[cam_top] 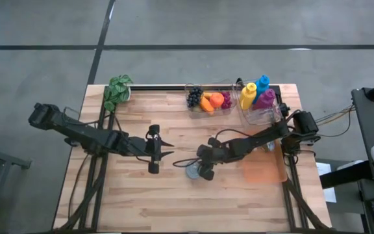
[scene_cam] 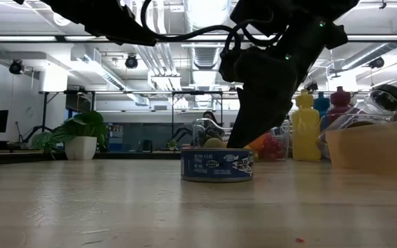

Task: Pick & Place Food Item
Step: Put the blue tuna can into the orange bin

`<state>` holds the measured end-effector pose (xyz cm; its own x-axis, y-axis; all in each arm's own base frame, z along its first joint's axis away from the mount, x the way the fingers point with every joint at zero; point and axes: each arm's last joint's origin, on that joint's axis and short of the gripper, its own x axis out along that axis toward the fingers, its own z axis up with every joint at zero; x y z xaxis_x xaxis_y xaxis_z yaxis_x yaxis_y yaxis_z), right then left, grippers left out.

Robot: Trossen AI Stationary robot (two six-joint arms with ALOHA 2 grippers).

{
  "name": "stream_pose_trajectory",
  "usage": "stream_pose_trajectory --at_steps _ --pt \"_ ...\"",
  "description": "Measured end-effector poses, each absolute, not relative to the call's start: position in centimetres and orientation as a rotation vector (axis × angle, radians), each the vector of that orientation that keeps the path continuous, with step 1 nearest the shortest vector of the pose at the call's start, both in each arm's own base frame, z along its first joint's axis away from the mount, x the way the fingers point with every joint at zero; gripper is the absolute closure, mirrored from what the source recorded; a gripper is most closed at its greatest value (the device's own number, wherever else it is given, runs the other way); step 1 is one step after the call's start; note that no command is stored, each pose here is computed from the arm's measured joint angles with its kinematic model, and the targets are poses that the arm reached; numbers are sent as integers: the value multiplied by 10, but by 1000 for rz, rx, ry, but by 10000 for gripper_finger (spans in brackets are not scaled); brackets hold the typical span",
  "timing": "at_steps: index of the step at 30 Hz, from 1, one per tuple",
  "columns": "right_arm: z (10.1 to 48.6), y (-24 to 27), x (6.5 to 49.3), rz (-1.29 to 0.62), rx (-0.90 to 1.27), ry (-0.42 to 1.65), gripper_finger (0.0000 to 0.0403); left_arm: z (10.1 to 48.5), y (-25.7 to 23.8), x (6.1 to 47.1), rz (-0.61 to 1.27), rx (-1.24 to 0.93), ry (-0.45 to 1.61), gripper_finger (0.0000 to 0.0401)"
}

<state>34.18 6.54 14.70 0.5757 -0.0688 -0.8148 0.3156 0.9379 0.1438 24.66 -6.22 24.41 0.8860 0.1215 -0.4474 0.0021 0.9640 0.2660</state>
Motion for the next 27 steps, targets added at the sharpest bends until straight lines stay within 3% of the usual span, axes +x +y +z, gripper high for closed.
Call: stream_pose_trajectory --at_steps 14,27 --pt "145 65 339 -250 309 952 389 244 -62 247 63 263 479 293" --pt "145 62 337 -297 365 972 394 244 -62 247 63 264 479 293"
